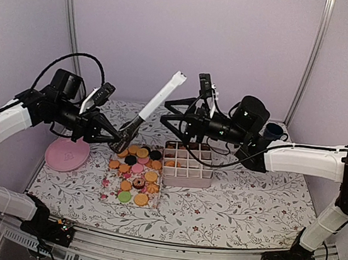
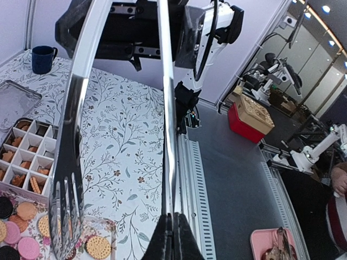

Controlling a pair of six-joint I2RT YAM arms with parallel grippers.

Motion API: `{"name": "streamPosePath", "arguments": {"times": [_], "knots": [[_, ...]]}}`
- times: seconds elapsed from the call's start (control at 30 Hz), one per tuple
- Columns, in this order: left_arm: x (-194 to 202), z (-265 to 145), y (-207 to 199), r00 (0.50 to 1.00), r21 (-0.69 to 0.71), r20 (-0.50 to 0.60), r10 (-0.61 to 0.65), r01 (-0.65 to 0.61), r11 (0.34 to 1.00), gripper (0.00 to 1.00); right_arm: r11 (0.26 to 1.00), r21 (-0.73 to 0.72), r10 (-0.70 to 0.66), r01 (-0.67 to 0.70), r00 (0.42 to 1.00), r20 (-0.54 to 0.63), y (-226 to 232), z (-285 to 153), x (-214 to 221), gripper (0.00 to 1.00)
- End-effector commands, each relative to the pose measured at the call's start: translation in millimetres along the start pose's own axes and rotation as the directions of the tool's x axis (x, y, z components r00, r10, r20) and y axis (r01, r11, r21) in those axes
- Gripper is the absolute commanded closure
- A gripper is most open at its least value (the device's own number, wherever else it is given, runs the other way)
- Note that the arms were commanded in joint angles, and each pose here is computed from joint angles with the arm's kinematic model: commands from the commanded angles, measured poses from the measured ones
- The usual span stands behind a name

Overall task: Pack the cookies
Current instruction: Pass from the left arm to the right

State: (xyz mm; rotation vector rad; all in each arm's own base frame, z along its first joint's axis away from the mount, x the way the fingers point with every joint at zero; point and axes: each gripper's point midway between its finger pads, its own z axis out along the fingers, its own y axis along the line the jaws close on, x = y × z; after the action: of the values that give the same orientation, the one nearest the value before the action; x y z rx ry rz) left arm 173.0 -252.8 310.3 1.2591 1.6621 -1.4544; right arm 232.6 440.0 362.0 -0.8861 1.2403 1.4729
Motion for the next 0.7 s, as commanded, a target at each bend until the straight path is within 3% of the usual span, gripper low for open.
{"name": "streamPosePath", "arguments": {"times": [0.0,0.2,0.53,0.67], "knots": [[-1,3,-5,0.998,0.024,0.006,0.058,-0.059,0.998,1.0,0.995,-0.101,-0.028,0.022,0.998,-0.051,14,11,-3,0.01],[8,7,-1,0.998,0.001,-0.015,0.06,-0.06,0.998,1.0,0.989,-0.145,0.0,-0.013,0.996,-0.085,11,26,-4,0.05],[25,8,18,0.996,-0.092,-0.067,0.064,-0.07,0.993,1.0,0.99,-0.118,0.067,-0.082,0.99,-0.125,3,30,8,0.25],[27,7,27,0.994,-0.133,-0.08,0.072,-0.082,0.988,1.0,0.987,-0.118,0.094,-0.113,0.983,-0.155,1,30,16,0.38]]}}
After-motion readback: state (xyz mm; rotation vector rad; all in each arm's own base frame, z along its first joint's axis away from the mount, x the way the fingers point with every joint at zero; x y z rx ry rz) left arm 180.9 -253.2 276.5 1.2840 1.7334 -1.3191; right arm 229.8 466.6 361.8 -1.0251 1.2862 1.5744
